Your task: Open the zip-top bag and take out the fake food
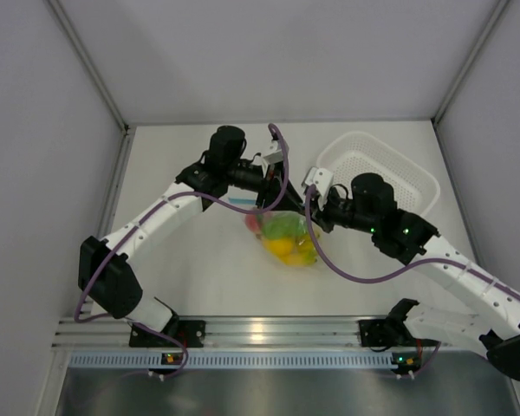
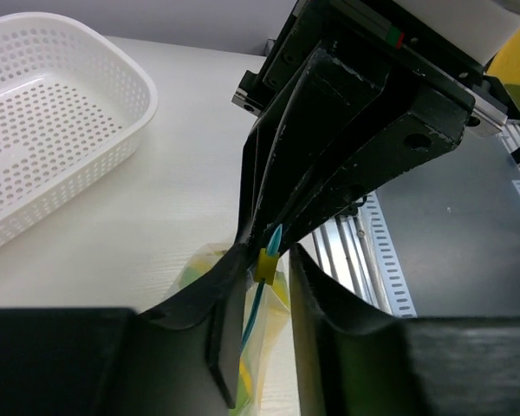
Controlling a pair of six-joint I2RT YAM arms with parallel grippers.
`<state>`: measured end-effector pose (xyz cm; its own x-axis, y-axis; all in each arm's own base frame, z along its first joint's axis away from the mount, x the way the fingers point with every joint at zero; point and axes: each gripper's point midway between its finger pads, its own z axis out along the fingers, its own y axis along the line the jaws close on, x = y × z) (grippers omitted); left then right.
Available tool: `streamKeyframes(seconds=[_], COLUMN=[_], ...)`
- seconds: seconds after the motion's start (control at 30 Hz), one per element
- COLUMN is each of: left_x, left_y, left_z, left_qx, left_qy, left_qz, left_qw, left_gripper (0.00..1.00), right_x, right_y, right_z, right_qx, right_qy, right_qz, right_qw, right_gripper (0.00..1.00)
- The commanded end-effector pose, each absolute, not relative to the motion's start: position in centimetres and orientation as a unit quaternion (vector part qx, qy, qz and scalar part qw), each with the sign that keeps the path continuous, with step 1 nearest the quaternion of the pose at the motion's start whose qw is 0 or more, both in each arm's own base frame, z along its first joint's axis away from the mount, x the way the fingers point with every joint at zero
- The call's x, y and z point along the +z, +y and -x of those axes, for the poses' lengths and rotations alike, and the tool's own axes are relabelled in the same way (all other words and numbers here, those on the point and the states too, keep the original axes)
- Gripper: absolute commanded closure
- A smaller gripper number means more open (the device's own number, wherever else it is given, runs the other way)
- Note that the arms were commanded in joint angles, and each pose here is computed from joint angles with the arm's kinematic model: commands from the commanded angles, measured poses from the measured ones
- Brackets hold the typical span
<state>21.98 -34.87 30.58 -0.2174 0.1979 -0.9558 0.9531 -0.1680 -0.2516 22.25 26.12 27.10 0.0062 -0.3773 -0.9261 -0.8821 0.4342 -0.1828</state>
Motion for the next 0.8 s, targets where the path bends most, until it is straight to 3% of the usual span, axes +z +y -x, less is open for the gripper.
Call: streamKeyframes(seconds=[0.0,0.17,0.77], left_x=[30.7,31.0,29.1], left_y=[-35.2,-35.3,-31.2], left_z=[-22.4,-22.6,-26.3], left_qx=[-0.55,-0.546,-0.523], left_qy=[0.532,0.535,0.571], left_qz=[-0.535,-0.533,-0.505], left_qw=[0.358,0.363,0.381], left_gripper=[0.75,1.0,1.0], right_x=[31.3,31.1,33.5], right_y=[26.3,26.3,22.1], right_z=[-22.8,-22.9,-22.5], right_qx=[0.245,0.244,0.225], right_qy=[0.626,0.627,0.631], right_qz=[0.456,0.454,0.355], right_qw=[0.583,0.584,0.652], right_gripper=[1.0,1.0,1.0])
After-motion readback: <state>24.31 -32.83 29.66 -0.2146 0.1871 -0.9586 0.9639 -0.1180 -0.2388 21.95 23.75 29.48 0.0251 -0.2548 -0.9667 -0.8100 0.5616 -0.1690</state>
